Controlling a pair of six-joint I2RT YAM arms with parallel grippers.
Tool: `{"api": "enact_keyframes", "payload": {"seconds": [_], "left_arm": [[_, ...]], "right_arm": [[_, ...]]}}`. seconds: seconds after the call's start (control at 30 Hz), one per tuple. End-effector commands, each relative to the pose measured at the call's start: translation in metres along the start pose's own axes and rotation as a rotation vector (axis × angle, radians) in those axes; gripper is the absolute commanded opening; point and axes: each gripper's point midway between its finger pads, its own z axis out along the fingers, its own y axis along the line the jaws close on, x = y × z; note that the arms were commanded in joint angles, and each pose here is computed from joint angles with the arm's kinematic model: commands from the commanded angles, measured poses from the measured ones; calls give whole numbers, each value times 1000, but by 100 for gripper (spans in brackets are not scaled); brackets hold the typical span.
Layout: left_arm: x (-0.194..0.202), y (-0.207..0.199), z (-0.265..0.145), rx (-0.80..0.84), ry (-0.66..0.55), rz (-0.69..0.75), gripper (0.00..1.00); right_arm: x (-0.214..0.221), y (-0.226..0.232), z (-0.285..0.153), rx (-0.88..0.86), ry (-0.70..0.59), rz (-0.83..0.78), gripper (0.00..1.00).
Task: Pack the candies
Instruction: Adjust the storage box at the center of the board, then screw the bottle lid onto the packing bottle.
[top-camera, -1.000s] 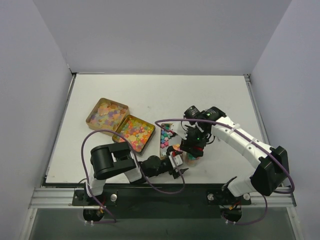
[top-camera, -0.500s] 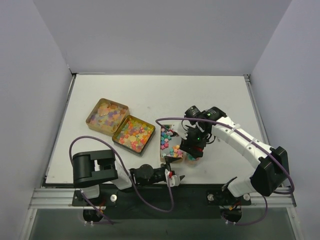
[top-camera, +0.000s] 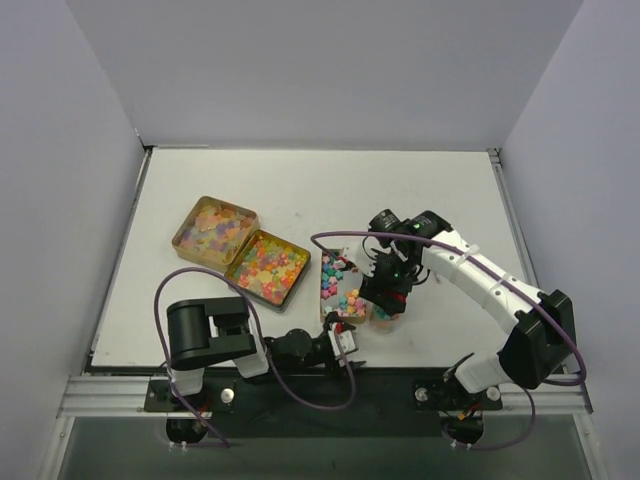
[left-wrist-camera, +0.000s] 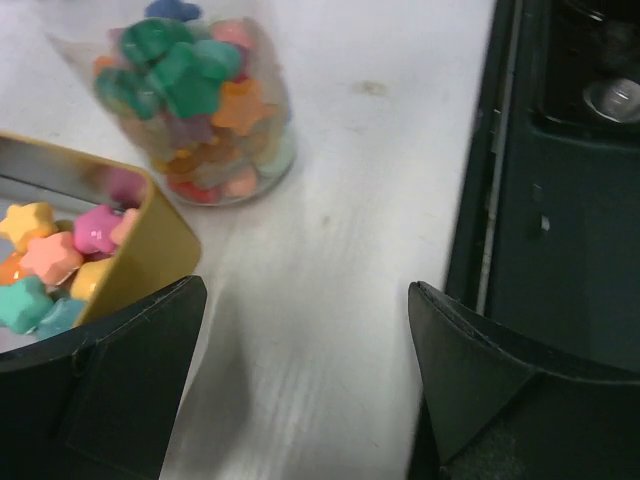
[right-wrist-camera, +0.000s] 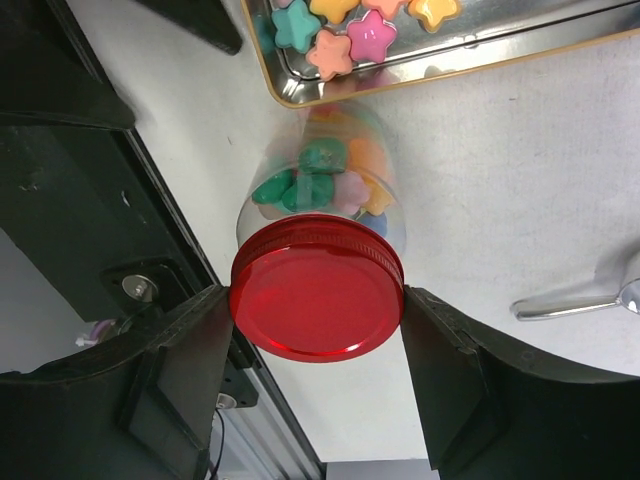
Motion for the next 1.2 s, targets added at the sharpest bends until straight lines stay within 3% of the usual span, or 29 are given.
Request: {"api": "enact_keyframes", "payload": {"seconds": [0.0, 0.27, 0.53, 0.63, 0.93, 1.07, 1.17], "left_arm": [[-54, 27, 18, -67, -213, -148, 94], [-35, 42, 39, -80, -185, -106, 94], [-63, 31, 71, -118, -307, -54, 95], [-50, 23, 81, -134, -307, -43, 95], [-34, 19, 76, -153, -266, -32, 80], [-31, 18, 73, -147, -256, -29, 75], [-27, 17, 69, -131, -246, -38, 72]], "right_arm": [[5, 10, -7, -39, 18, 48, 67], [10, 28, -7, 10, 44, -41, 68], [14, 26, -6, 27, 16, -1, 72], [19, 31, -5, 14, 9, 21, 72], [29, 28, -8, 43, 8, 15, 76], [26, 21, -31, 72, -53, 28, 82], [32, 29, -44, 67, -97, -50, 85]]}}
